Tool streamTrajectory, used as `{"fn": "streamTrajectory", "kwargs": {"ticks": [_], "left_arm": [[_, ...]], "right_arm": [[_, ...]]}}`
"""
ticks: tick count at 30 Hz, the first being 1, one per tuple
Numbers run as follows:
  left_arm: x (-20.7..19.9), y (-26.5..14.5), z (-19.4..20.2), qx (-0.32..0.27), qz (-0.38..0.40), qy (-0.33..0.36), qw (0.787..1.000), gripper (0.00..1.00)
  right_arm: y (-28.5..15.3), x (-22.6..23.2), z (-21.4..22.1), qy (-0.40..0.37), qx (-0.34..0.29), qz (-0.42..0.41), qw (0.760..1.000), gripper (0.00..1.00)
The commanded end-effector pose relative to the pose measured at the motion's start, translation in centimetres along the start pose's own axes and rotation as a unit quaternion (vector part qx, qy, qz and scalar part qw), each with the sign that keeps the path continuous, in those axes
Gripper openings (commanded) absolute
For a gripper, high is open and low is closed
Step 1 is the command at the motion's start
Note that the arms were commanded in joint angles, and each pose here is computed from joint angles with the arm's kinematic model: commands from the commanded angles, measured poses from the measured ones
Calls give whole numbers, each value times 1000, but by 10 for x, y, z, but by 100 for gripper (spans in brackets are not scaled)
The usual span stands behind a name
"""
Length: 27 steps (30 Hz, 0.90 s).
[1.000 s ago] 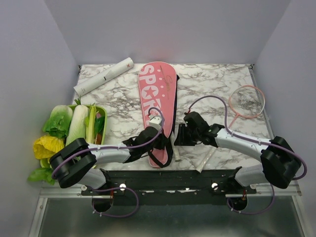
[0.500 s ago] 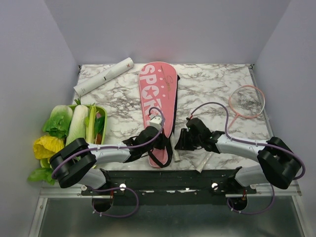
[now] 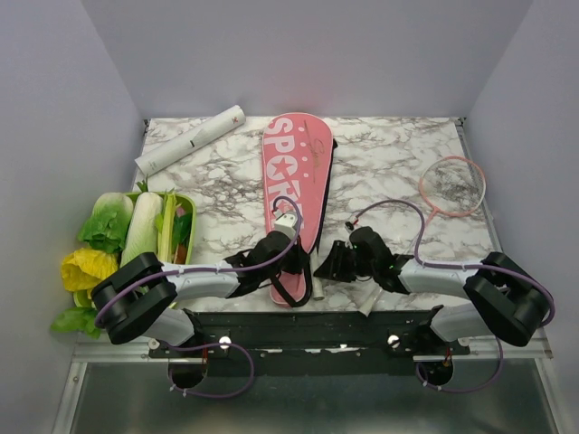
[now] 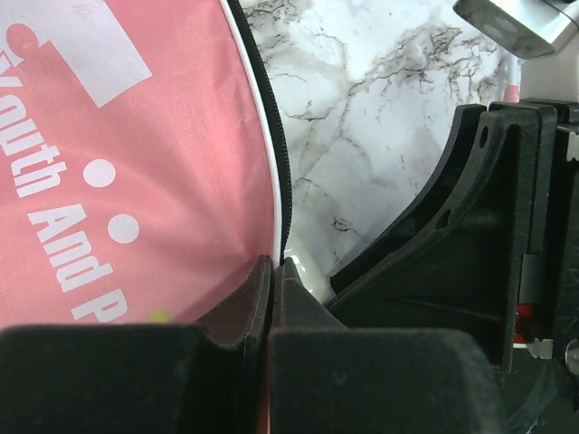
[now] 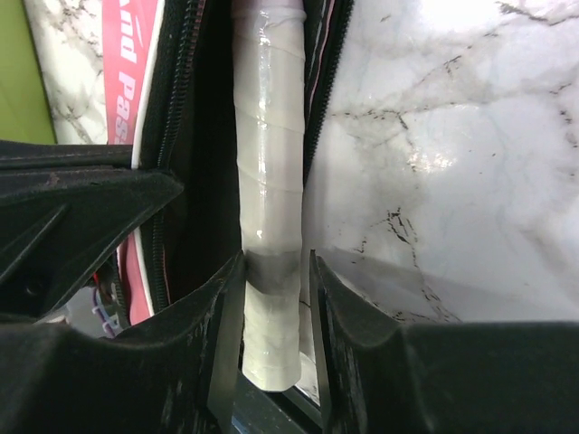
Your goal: Pack up the badminton gear
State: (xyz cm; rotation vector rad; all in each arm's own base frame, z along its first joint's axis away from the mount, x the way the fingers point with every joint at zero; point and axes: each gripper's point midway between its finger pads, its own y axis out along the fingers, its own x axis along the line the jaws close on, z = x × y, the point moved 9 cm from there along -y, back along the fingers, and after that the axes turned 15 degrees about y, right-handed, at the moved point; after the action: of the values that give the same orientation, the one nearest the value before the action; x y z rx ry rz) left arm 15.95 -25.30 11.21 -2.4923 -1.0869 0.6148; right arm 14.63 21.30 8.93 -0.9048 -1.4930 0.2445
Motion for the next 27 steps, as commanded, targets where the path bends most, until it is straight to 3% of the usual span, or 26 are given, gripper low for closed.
{"fn": "streamTrajectory", "kwargs": {"ticks": [1, 22, 27], "left_arm": [[-7, 0, 0, -6, 27, -5, 1000, 0], [-9, -3, -2, -17, 35, -29, 999, 0], [-8, -6, -2, -31, 36, -31, 998, 0]], "right_arm": [[-3, 7, 5, 15, 13, -49, 999, 41], [13, 40, 9, 42, 27, -172, 984, 32], [13, 49, 12, 32, 26, -216, 975, 33]]}}
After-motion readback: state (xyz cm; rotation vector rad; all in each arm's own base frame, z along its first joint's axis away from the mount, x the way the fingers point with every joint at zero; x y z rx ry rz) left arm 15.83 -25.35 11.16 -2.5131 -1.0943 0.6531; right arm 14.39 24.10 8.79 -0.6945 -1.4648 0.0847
